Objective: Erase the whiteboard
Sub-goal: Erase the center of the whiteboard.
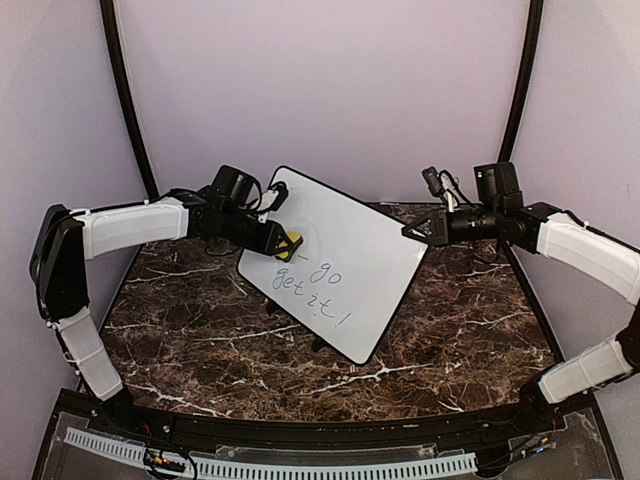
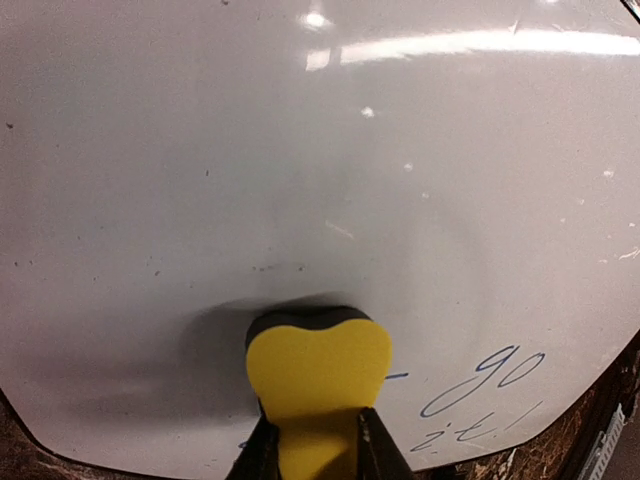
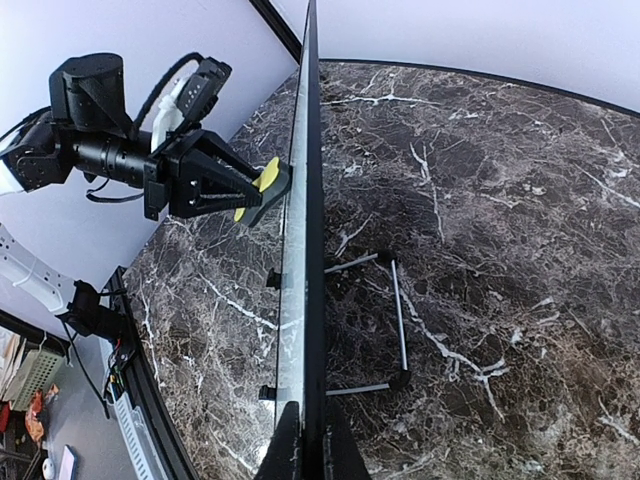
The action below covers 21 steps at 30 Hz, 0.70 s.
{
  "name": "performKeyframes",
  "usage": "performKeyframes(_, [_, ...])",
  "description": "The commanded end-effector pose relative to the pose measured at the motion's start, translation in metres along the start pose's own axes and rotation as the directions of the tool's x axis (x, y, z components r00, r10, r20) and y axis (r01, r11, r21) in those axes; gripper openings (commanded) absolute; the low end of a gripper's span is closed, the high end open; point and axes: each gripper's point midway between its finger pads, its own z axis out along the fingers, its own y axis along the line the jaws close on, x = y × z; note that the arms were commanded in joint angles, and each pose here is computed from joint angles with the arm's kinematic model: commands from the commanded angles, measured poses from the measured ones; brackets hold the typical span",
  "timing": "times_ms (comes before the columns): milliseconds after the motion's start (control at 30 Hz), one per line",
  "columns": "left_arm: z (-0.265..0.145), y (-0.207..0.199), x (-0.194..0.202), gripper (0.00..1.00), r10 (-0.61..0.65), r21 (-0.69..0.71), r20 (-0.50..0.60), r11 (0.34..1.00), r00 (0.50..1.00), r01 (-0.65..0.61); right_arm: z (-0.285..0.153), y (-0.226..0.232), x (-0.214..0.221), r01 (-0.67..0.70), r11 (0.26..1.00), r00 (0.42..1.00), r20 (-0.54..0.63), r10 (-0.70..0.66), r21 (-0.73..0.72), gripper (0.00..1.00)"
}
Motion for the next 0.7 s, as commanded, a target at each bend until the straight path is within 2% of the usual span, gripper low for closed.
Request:
performKeyframes(0, [-0.003, -0.002, -0.019, 0.03, 0.041, -0.015, 0.04, 0.999, 0.998, -0.04, 0.006, 0.018, 0.004, 0.137, 0.988, 0.99, -0.01, -0.138, -0.074, 0.0])
performKeyframes(400, [-0.001, -0.003, 0.053, 0.03, -0.037, 0.019, -0.075, 0.999, 0.996, 0.039, 0.009, 0.017, 0.004, 0.135, 0.988, 0.991, -0.013, -0.137, -0.08, 0.0])
performKeyframes(533, [0.003, -0.004, 0.051, 0.03, -0.037, 0.024, -0.072, 0.999, 0.997, 0.039, 0.01, 0.017, 0.003, 0.133, 0.988, 0.991, -0.016, -0.134, -0.083, 0.0])
performKeyframes(667, [0.008, -0.008, 0.028, 0.03, -0.02, 0.04, -0.033, 0.999, 0.999, 0.021, 0.008, 0.018, 0.003, 0.135, 0.988, 0.991, -0.012, -0.136, -0.08, 0.0])
